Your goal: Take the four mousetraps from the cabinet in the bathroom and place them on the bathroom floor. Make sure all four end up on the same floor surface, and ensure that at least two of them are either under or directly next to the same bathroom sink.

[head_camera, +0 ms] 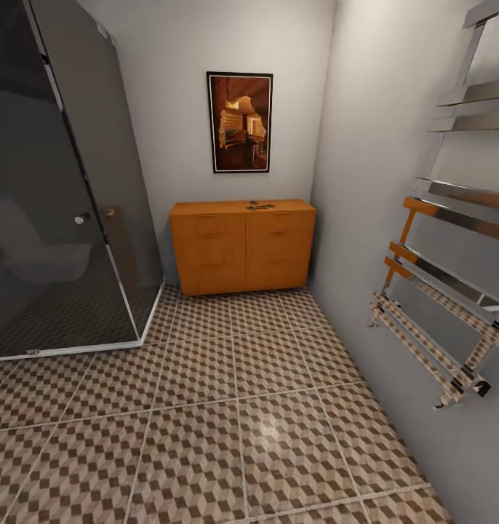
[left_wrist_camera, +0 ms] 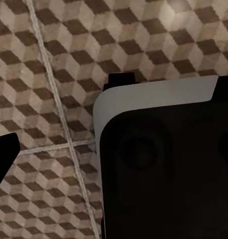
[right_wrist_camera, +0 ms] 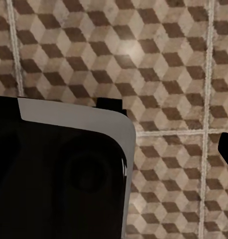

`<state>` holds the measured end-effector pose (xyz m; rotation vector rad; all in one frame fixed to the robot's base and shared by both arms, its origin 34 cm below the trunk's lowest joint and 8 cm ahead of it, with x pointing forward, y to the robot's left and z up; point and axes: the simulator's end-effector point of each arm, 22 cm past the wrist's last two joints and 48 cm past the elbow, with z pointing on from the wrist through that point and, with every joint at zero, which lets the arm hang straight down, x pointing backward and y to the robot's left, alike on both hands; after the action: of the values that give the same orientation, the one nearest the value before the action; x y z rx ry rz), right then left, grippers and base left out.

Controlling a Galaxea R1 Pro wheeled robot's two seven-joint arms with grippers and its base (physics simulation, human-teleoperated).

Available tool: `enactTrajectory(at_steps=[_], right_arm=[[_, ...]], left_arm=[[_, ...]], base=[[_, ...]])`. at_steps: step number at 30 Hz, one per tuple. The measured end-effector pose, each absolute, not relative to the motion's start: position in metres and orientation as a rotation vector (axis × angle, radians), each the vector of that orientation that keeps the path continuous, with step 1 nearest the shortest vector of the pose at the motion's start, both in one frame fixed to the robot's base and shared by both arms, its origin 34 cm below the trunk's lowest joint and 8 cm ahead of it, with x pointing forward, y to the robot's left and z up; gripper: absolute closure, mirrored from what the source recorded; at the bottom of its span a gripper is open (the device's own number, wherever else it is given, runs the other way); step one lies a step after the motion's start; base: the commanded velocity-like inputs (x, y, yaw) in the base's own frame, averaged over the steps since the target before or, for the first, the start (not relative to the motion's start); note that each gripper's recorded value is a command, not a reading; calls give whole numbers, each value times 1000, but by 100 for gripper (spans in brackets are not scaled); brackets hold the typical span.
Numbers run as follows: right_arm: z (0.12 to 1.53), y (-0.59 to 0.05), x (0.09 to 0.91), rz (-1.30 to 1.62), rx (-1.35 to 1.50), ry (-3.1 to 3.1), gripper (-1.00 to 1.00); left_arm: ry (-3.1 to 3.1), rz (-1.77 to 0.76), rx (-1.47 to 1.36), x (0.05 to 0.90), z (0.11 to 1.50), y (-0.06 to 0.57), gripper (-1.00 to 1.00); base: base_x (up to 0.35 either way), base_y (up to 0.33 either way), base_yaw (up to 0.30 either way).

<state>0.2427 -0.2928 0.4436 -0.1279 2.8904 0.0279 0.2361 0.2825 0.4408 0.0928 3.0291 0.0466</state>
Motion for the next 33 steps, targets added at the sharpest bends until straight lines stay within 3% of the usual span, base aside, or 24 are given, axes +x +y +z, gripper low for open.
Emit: enactTrajectory(at_steps=[13, 33], right_arm=[[444, -287, 244, 41, -129, 2881, -100], [444, -289, 242, 39, -123, 2885, -100]], left_arm=[[3061, 38, 95, 221, 439, 282, -100], [3076, 40, 95, 214, 438, 283, -100]], base=[[10, 0, 0], [306, 0, 0]])
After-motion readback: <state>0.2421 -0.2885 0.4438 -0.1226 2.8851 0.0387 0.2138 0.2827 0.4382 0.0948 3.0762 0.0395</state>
